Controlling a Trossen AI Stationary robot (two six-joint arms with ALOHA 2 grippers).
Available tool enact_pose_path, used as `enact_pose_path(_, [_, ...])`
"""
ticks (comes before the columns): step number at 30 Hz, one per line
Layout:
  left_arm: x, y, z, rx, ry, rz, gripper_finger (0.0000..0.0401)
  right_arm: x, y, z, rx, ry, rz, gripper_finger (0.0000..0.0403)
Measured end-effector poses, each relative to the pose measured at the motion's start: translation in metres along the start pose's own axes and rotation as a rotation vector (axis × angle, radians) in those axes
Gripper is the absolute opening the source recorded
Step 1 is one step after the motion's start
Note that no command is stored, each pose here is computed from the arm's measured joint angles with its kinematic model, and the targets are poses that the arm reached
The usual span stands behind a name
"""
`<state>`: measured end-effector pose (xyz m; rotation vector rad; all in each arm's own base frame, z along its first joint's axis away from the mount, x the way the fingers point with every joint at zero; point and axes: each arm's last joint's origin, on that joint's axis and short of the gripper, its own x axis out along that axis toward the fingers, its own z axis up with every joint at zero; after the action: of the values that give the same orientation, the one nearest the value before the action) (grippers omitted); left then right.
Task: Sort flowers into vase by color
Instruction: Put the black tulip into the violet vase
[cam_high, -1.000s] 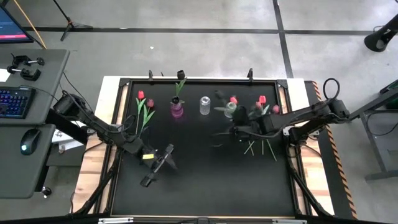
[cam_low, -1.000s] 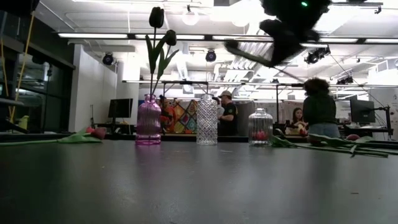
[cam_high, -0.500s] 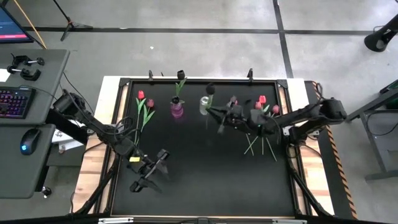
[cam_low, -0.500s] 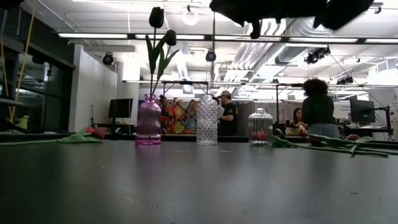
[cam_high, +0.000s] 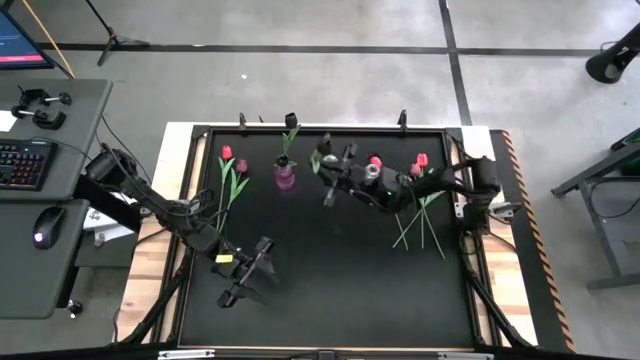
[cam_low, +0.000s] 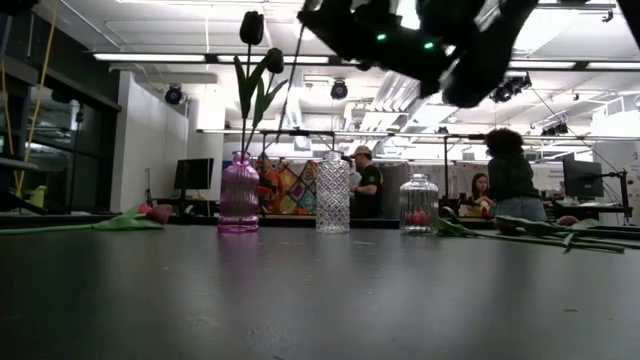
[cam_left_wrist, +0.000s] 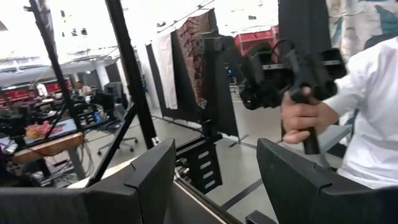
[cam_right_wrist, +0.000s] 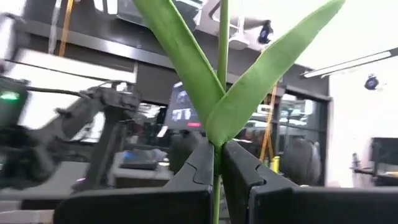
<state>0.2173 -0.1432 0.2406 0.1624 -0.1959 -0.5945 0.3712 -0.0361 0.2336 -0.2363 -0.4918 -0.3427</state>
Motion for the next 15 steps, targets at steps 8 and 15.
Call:
enact_pose_path(8, [0.0,0.0,-0.001,-0.003,0.007,0.0,0.0213,0.035,-0.013,-0.014,-0.01,-0.06,-0.013,0.0])
enact_pose_path(15, [0.0,0.0,-0.001,-0.004,0.011,0.002,0.0213,0.053,-0.018,-0.028,0.032,-0.038,0.018,0.0])
